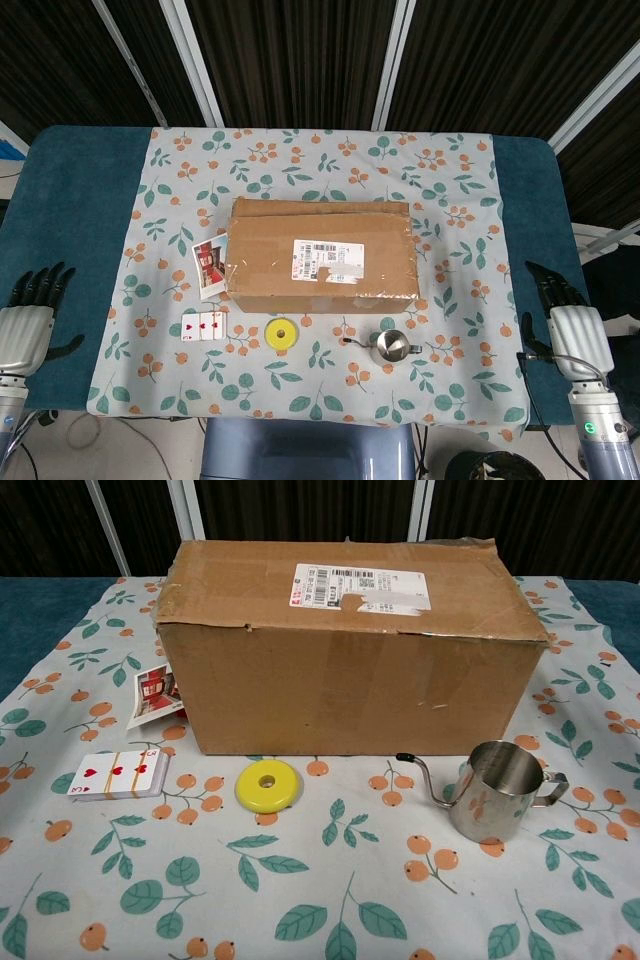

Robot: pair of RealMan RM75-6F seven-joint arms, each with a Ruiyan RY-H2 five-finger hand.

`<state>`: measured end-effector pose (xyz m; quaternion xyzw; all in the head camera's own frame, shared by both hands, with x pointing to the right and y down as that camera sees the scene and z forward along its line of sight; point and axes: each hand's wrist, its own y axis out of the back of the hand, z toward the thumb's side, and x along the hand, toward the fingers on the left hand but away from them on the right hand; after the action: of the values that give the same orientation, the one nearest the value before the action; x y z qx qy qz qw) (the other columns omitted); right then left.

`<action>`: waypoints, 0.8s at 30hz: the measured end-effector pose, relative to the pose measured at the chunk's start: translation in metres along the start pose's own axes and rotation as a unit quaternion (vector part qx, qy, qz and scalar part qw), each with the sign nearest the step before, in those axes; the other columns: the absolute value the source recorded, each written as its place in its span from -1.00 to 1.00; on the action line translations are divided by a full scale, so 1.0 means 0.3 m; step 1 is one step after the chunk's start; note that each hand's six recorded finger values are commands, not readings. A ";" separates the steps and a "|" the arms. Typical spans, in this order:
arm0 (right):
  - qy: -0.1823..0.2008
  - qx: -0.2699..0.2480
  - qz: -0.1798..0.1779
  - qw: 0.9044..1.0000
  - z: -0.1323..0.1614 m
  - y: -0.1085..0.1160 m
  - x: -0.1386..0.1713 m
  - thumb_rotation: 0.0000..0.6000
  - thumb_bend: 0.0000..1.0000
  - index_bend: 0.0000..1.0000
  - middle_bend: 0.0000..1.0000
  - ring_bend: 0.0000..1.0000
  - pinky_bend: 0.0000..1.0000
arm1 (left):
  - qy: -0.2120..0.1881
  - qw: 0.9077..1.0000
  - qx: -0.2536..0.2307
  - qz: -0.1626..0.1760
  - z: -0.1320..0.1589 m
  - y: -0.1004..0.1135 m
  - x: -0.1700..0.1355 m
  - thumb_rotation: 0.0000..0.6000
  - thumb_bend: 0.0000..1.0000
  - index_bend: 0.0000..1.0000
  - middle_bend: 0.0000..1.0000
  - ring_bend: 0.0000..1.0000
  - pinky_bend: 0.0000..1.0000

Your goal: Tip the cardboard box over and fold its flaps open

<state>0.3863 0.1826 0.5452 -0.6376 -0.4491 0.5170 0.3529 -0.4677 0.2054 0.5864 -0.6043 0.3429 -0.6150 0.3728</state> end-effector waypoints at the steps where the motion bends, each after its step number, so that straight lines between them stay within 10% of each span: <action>1: 0.003 0.000 0.005 1.000 0.014 0.007 -0.021 1.00 0.74 -0.88 -0.67 -0.64 -0.43 | 0.000 1.000 0.001 -0.002 0.000 -0.002 0.003 1.00 -0.70 -1.00 -1.00 -1.00 -1.00; 6: 0.022 -0.004 0.025 0.999 0.112 0.057 -0.183 1.00 1.00 -0.75 -0.68 -0.64 -0.43 | 0.003 1.000 0.005 -0.002 -0.003 -0.003 0.011 1.00 -0.70 -1.00 -1.00 -1.00 -1.00; 24: 0.072 -0.014 0.080 0.994 0.516 0.037 -0.684 1.00 1.00 -0.14 -0.42 -0.41 -0.26 | 0.015 1.000 -0.014 -0.011 -0.019 -0.005 0.029 1.00 -0.70 -1.00 -1.00 -1.00 -1.00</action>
<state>0.2245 -0.0159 0.5719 -0.7122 -0.3773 0.4898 0.3325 -0.4733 0.1983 0.5917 -0.6040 0.3508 -0.6228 0.3525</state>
